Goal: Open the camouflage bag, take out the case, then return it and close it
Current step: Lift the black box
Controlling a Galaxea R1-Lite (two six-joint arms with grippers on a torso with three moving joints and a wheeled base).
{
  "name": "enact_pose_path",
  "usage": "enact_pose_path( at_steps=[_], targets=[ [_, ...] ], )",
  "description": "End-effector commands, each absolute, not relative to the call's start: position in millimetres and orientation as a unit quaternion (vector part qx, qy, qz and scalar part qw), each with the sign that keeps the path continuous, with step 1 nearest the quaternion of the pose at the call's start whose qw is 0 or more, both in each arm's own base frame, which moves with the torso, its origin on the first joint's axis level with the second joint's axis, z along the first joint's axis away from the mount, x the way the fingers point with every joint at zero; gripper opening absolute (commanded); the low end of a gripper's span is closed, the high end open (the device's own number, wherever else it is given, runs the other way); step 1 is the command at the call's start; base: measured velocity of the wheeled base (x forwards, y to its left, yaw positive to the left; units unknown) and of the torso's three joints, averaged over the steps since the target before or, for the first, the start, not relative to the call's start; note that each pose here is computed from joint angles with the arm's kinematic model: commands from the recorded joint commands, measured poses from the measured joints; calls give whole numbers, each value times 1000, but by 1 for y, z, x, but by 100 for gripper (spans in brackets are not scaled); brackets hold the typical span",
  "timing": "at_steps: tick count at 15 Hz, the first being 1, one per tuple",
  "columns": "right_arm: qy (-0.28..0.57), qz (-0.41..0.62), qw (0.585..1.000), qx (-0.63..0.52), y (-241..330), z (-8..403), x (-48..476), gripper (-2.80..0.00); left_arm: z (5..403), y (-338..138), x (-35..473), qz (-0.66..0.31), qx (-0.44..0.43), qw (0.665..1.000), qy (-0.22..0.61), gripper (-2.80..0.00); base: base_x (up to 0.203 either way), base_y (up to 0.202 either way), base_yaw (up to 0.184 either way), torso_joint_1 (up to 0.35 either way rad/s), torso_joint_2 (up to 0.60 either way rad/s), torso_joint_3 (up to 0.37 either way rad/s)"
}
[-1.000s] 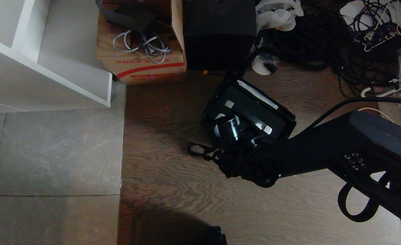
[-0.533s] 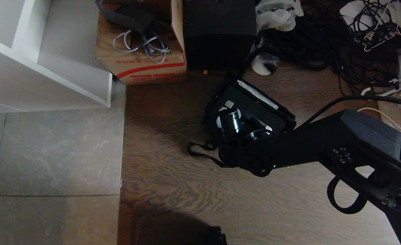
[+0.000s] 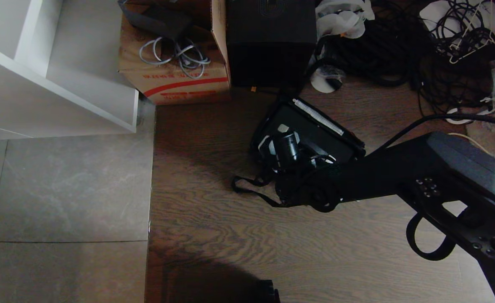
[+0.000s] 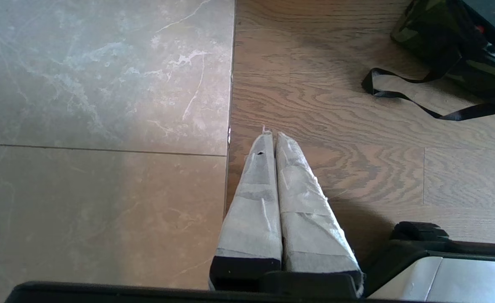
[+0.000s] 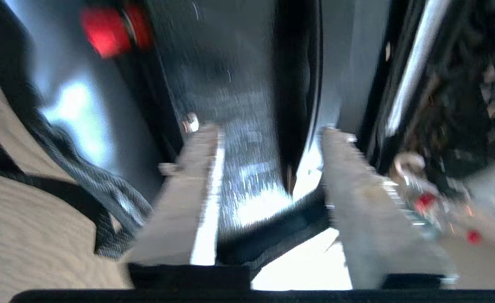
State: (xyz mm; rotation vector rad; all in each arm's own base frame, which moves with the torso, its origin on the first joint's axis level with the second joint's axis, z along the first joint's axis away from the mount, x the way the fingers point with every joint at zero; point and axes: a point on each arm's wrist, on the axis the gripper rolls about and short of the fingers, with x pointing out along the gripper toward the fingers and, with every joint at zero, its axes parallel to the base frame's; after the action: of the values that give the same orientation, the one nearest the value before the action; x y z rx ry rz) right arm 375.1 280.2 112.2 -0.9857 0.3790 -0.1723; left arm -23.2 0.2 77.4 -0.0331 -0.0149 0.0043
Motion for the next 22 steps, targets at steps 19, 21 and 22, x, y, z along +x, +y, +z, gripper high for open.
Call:
enact_pose_path(
  at_steps=[19,21,22],
  targets=[
    [110,-152,814,-550,266,125,386,0,77,0,-23,2,-17,1000,-8,-280,0,0,0,0,0,0],
    [101,-170,823,-532,267,123,388,0,77,0,-23,2,-17,1000,-8,-280,0,0,0,0,0,0],
    [106,-173,821,-533,267,117,389,0,77,0,-23,2,-17,1000,-8,-280,0,0,0,0,0,0]
  ],
)
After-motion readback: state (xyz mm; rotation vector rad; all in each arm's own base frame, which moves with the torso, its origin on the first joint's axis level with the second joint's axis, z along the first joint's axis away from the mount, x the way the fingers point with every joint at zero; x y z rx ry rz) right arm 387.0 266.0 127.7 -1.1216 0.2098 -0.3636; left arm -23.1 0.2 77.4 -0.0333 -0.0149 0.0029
